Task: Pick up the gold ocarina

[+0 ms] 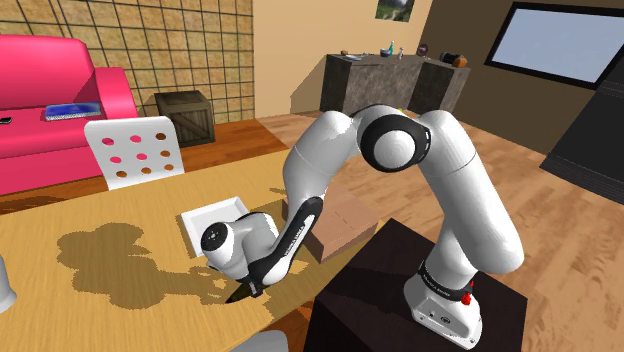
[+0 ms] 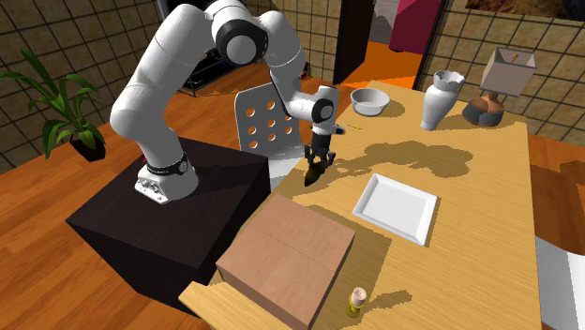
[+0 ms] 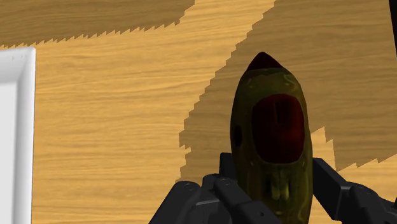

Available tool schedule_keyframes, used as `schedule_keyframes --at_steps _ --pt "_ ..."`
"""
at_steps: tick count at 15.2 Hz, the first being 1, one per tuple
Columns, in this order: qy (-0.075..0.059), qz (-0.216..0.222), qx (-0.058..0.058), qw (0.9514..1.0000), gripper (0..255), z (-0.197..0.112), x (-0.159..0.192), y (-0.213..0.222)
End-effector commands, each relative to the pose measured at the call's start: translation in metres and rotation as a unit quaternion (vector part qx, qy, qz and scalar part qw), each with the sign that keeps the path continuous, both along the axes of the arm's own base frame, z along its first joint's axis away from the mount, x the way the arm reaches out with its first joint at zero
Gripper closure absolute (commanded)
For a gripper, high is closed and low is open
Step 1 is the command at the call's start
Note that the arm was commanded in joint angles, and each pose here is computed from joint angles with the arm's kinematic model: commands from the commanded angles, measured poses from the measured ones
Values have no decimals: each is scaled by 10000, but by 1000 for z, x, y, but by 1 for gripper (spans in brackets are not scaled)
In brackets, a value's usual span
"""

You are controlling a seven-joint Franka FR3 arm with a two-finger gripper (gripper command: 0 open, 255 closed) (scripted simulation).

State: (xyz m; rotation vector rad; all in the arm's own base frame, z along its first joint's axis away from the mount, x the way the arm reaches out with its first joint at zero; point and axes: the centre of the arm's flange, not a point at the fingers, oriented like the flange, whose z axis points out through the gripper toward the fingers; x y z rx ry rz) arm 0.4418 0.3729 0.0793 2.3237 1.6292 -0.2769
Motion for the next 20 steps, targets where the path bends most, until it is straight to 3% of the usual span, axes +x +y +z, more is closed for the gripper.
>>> schedule_keyframes --at_steps 1,6,20 --pt "2 -4 -4 10000 255 -1 0 -1" --pt "3 -4 -4 10000 255 0 0 -1" --pt "3 -4 -4 10000 255 73 0 -1"
